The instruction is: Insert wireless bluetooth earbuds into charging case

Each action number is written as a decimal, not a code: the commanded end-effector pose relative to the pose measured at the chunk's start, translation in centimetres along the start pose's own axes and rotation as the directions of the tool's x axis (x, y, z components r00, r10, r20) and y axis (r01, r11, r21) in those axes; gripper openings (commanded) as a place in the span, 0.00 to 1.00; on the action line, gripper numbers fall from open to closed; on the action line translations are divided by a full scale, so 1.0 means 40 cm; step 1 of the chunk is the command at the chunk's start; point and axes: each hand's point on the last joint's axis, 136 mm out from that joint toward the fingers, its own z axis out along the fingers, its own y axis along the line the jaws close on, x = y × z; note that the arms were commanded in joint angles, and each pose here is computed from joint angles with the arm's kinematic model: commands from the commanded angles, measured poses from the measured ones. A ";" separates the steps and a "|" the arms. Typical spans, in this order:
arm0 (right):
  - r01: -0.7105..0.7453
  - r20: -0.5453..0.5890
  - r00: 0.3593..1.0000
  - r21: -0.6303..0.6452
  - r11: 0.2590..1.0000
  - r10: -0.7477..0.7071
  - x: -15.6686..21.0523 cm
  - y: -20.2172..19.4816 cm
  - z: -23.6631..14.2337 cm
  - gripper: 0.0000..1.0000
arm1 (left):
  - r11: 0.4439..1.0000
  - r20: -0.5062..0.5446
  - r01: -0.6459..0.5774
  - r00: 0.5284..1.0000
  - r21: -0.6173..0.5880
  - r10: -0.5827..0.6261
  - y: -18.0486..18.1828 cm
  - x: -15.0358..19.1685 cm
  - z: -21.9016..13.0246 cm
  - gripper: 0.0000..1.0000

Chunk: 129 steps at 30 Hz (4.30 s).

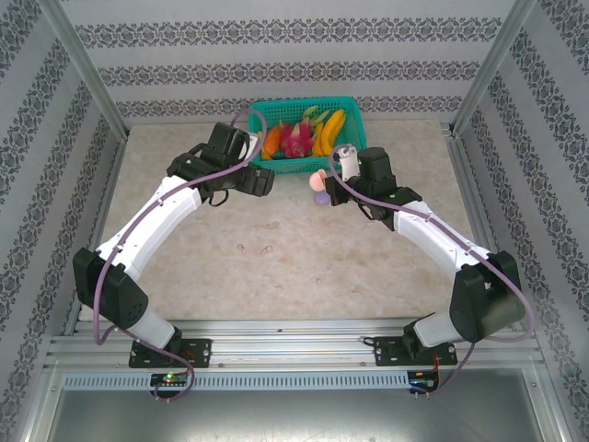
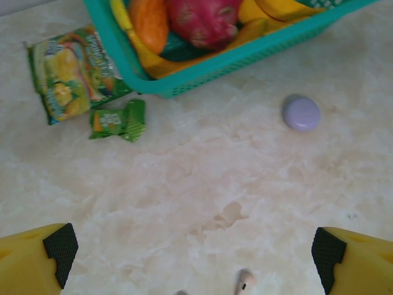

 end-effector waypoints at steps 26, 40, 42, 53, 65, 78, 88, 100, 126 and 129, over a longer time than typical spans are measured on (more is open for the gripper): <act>0.443 0.035 0.889 0.183 0.878 -0.456 0.023 0.064 -0.024 0.00 | 0.734 -0.171 -0.089 0.947 0.673 0.272 -0.267 0.136 0.048 1.00; 0.451 0.015 0.891 0.082 0.889 -0.454 0.117 0.125 -0.025 0.00 | 0.647 -0.241 -0.019 0.920 0.762 0.310 -0.302 0.179 0.059 0.85; 0.439 0.025 0.897 0.069 0.896 -0.441 0.118 0.132 -0.031 0.00 | 0.641 -0.240 -0.013 0.921 0.768 0.307 -0.306 0.180 0.062 0.83; 0.370 0.058 0.927 -0.006 0.929 -0.369 0.119 0.165 -0.028 0.00 | 0.624 -0.214 -0.006 0.937 0.782 0.277 -0.321 0.163 0.079 0.74; 0.348 0.069 0.936 -0.047 0.936 -0.344 0.112 0.184 -0.021 0.00 | 0.601 -0.211 0.006 0.939 0.799 0.271 -0.343 0.159 0.090 0.62; 0.345 0.059 0.938 -0.061 0.937 -0.341 0.118 0.188 -0.014 0.00 | 0.582 -0.215 0.010 0.934 0.813 0.285 -0.368 0.158 0.106 0.53; 0.343 0.052 0.939 -0.061 0.937 -0.341 0.119 0.187 -0.006 0.00 | 0.569 -0.214 0.012 0.933 0.822 0.288 -0.379 0.159 0.106 0.41; 0.342 0.043 0.940 -0.049 0.939 -0.340 0.120 0.181 -0.003 0.00 | 0.549 -0.202 0.014 0.938 0.836 0.283 -0.388 0.154 0.097 0.30; 0.139 0.103 0.984 0.048 0.989 -0.143 0.100 0.091 -0.143 0.73 | 0.646 -0.081 -0.034 0.986 0.762 0.147 -0.295 0.107 0.116 0.00; 0.094 0.103 0.989 0.096 0.991 -0.103 0.108 0.068 -0.157 0.97 | 0.677 -0.033 -0.046 0.994 0.734 0.103 -0.261 0.092 0.105 0.00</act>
